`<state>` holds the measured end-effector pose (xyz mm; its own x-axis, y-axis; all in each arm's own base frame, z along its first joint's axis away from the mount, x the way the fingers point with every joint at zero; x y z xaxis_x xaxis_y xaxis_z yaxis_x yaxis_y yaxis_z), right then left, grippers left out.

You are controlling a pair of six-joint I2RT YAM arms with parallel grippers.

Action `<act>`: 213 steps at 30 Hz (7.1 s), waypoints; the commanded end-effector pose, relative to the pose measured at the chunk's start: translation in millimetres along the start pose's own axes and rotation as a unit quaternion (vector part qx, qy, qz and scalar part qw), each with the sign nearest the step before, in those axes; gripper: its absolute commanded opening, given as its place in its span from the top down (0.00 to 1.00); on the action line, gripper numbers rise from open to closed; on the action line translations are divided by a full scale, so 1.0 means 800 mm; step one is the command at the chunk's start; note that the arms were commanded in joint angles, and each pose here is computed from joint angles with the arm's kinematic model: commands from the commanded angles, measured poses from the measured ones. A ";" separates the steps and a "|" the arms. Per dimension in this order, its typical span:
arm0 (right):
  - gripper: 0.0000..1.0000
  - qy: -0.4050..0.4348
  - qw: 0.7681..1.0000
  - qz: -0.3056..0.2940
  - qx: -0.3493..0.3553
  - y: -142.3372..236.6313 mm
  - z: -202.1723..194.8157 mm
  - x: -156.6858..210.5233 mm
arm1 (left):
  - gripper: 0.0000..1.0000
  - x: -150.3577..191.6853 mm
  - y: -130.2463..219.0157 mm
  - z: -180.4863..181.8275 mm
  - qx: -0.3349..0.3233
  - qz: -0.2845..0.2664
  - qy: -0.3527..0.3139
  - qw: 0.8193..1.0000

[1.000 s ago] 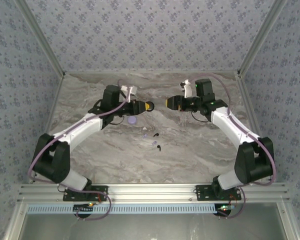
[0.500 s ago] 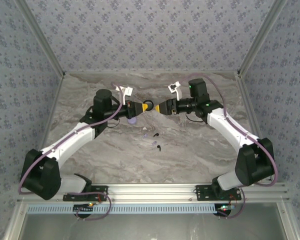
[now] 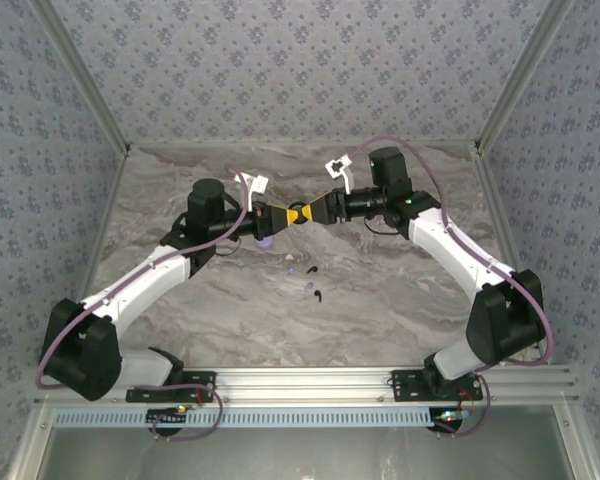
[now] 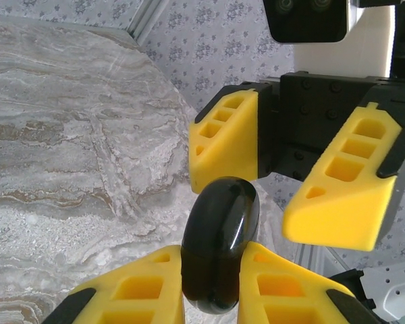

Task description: Insert the wireless bluetooth earbuds into the charging case

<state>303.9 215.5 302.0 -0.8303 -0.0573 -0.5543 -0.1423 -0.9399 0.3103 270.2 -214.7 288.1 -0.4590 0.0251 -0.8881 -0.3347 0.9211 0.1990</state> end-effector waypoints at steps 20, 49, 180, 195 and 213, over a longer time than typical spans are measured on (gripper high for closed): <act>0.75 0.015 0.999 0.021 -0.028 -0.006 0.015 -0.003 | 0.81 -0.012 -0.003 -0.015 0.022 -0.009 -0.020 1.000; 0.76 0.023 0.998 0.019 -0.049 0.001 0.030 -0.008 | 0.63 -0.007 -0.007 -0.017 0.050 -0.006 -0.008 0.999; 0.41 -0.161 0.920 0.096 0.344 -0.034 -0.129 0.122 | 0.85 0.075 0.052 -0.028 -0.110 -0.011 -0.201 0.973; 0.67 -0.161 0.905 0.170 0.356 -0.092 -0.153 0.146 | 0.85 0.083 0.070 -0.043 -0.122 -0.017 -0.207 0.970; 0.80 -0.162 0.897 0.185 0.368 -0.121 -0.168 0.145 | 0.85 0.084 0.070 -0.045 -0.124 -0.016 -0.209 0.970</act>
<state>293.2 252.7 106.7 -0.9890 -0.1035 -0.1061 -0.0525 -0.4248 0.9037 192.8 -176.9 249.6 -0.1065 0.2158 -0.9706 -0.5431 0.8050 0.2386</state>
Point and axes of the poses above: each hand's point on the last joint's axis, 136 mm out from that joint toward the fingers, its own y axis back along the fingers, its own z axis along the line the jaws close on, x = y × z, the point moved 8 cm from there along y, back along the fingers, and after that the axes turned 15 degrees about -y, right-handed, at the moved point
